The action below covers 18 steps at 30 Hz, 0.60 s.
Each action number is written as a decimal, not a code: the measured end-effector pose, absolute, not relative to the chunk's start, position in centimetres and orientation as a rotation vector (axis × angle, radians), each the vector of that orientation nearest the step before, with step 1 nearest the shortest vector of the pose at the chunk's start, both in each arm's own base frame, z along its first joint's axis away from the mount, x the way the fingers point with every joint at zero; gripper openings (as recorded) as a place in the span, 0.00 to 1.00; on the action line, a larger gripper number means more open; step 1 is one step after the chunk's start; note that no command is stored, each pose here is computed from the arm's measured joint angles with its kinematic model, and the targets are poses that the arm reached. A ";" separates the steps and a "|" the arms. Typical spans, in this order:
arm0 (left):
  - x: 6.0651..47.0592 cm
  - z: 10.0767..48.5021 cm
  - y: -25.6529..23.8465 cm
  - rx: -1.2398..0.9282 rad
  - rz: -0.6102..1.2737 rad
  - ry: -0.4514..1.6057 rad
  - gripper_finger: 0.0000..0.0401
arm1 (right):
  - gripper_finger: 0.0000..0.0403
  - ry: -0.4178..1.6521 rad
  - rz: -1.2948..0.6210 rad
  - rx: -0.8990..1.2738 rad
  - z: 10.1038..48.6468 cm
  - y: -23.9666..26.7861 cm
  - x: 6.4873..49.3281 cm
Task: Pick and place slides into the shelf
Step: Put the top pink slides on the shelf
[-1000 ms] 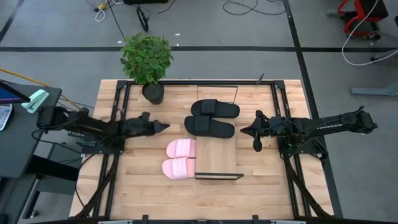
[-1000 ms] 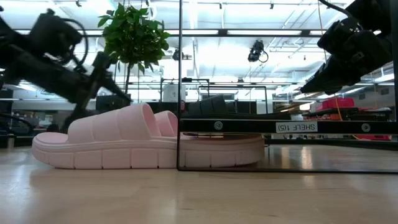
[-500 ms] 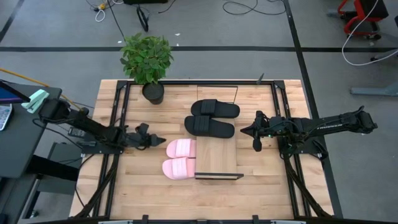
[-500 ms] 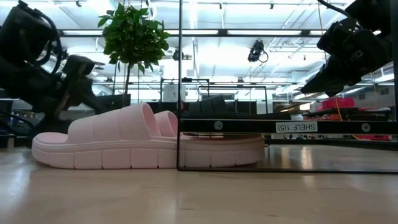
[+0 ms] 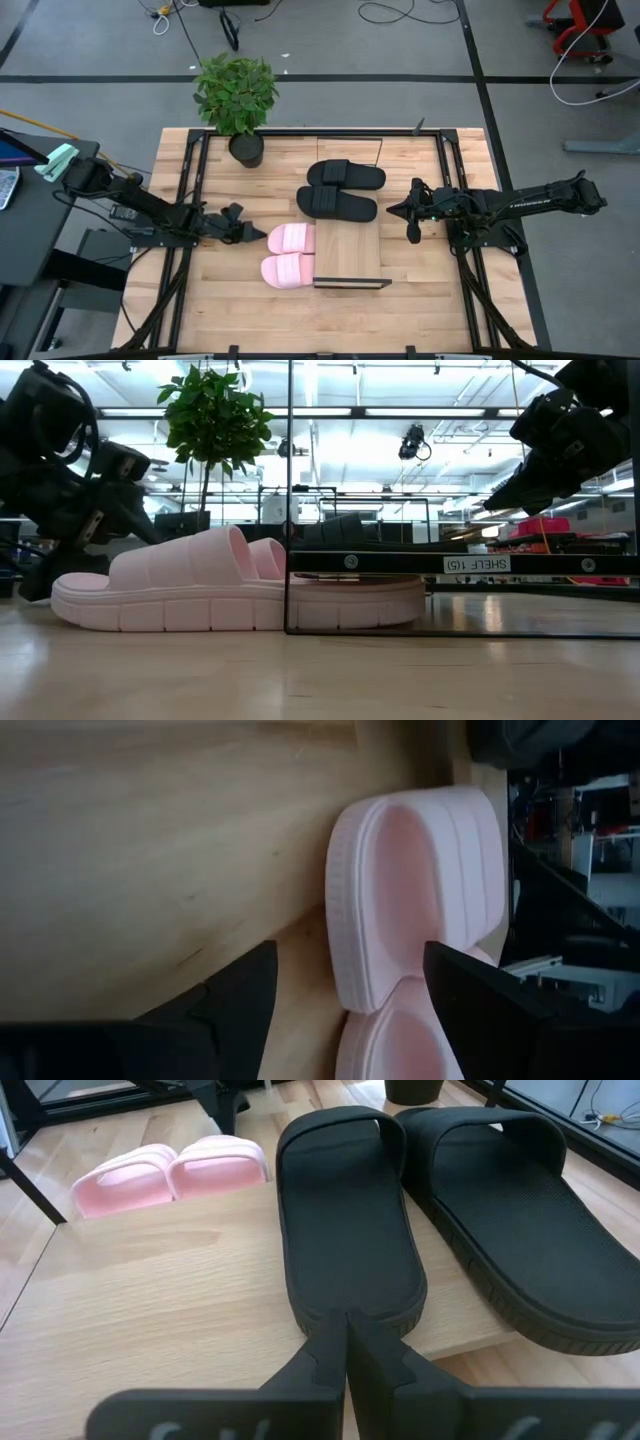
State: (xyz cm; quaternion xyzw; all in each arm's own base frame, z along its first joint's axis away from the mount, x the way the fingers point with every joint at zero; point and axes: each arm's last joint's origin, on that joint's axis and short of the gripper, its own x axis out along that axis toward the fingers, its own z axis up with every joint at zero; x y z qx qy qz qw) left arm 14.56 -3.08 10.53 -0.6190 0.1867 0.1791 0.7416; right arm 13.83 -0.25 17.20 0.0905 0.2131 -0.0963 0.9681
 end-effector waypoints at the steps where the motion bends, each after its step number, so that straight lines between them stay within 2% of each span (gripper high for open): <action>1: 14.6 10.6 -3.0 -1.360 0.397 0.406 0.64 | 0.03 0.431 -0.195 0.183 17.2 -0.3 13.8; 18: 15.1 10.8 -2.8 -1.386 0.432 0.383 0.65 | 0.03 0.432 -0.191 0.165 17.2 -0.3 13.8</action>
